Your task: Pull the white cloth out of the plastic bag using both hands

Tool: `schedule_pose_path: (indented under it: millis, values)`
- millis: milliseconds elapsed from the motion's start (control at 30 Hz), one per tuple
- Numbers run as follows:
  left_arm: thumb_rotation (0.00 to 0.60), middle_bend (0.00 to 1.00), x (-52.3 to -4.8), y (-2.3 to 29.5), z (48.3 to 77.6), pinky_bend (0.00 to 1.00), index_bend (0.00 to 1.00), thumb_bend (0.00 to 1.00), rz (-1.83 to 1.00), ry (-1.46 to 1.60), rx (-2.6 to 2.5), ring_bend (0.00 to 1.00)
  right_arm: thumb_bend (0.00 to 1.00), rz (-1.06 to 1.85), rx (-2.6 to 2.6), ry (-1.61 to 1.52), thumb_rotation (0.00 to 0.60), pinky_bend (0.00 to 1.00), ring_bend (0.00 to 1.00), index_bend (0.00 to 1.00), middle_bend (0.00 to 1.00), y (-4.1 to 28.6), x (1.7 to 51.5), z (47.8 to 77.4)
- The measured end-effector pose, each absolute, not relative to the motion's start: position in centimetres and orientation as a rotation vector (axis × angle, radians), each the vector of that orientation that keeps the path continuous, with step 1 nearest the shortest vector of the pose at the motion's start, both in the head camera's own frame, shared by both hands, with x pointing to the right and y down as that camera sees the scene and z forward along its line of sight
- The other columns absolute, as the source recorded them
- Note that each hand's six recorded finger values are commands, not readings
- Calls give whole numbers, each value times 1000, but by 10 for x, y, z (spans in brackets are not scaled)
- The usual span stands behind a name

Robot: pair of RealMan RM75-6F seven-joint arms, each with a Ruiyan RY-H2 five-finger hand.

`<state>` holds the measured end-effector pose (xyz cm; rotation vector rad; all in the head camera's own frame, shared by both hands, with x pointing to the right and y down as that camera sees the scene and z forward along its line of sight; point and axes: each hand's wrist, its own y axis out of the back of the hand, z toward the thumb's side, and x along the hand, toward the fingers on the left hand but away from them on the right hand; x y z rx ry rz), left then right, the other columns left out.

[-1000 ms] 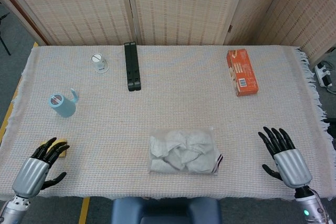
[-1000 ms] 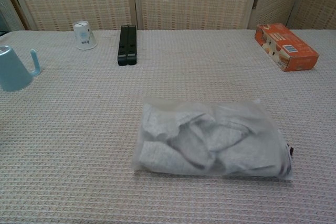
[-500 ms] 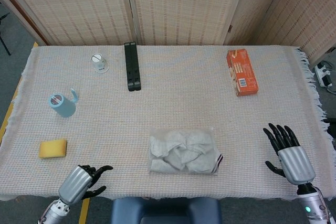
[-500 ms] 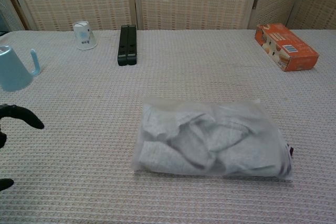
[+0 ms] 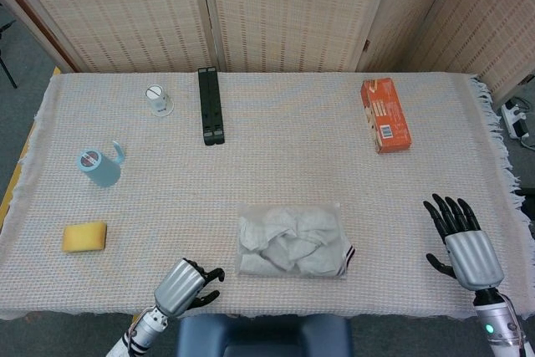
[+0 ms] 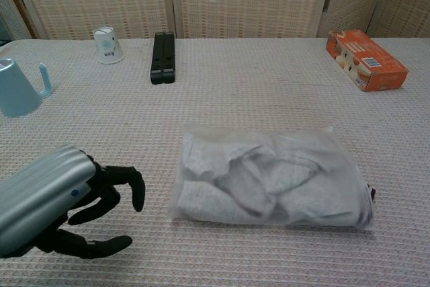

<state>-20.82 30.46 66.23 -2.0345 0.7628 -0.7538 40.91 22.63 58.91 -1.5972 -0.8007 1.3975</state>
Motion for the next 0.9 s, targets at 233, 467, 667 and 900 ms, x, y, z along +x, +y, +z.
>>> schedule_pose_path:
  millis: [233, 467, 667, 900]
  values:
    - [600, 1000, -193, 296, 685, 1000, 489, 316, -770, 746, -2000, 1000, 120, 1414, -1580, -807, 600, 0, 0, 0, 0, 224, 412, 590]
    - [600, 1000, -179, 291, 697, 1000, 460, 320, -767, 740, -1991, 1000, 120, 1443, -1575, -803, 600, 0, 0, 0, 0, 223, 414, 594]
    - [600, 1000, -172, 290, 701, 1000, 460, 312, -763, 748, -1980, 1000, 121, 1449, -1574, -807, 600, 0, 0, 0, 0, 221, 416, 593]
    - [600, 1000, -164, 291, 702, 1000, 510, 319, -732, 770, -1975, 1000, 120, 1456, -1575, -803, 600, 0, 0, 0, 0, 221, 417, 593]
